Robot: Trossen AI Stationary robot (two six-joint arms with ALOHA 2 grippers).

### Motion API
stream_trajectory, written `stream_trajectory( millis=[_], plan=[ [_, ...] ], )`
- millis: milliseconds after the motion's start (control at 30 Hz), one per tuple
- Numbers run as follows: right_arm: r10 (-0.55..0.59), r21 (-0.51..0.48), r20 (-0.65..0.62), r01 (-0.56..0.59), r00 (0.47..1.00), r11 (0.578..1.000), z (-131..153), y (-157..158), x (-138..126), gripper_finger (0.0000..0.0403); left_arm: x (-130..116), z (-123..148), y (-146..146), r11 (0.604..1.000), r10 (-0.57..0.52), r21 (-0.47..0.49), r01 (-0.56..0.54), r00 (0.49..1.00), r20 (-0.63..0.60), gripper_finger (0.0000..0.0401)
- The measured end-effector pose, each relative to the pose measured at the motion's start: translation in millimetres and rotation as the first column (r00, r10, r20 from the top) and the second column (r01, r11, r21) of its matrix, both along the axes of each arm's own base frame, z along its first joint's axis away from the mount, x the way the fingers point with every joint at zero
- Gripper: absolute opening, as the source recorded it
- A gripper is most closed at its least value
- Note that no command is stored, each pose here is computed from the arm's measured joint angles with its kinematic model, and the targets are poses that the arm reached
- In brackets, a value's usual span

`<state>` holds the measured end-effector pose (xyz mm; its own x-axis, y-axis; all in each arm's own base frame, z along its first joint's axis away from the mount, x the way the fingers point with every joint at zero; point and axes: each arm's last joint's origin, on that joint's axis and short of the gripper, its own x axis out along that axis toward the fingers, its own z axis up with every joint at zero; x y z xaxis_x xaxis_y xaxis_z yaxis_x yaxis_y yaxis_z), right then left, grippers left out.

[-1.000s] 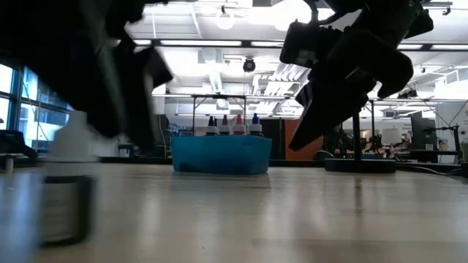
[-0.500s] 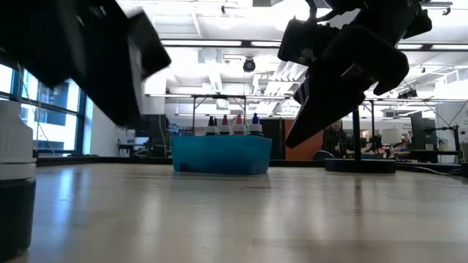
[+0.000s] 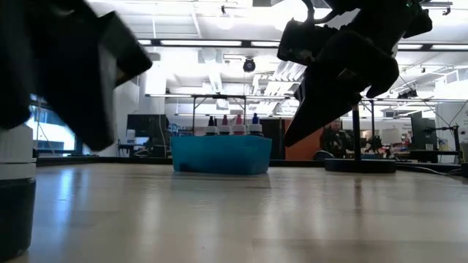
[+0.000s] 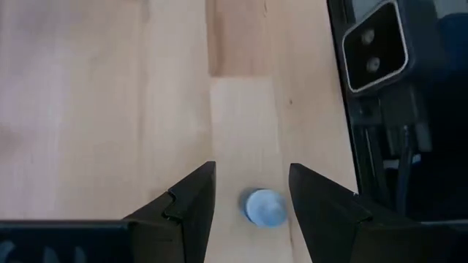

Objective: Pick & Place food coloring
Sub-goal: Put the small purple food coloring bottle into the blue bin

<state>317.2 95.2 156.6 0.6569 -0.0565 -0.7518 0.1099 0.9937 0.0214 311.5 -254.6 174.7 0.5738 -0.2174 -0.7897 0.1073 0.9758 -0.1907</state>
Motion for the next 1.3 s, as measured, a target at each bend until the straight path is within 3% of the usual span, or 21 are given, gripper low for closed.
stream_trajectory(
  millis=[267, 1300],
  plan=[
    [0.000, 0.001, 0.000, 0.000, 1.000, 1.000, 0, 0, 0, 0.0002, 2, -20, -4, 1.000, 0.012, -0.021, -0.013, 0.998, -0.069, 0.0172],
    [0.001, 0.001, 0.000, -0.001, 1.000, 1.000, 0, 0, 0, 0.0002, 1, -20, -5, 0.999, -0.017, -0.050, 0.013, 0.995, -0.095, 0.0172]
  ],
)
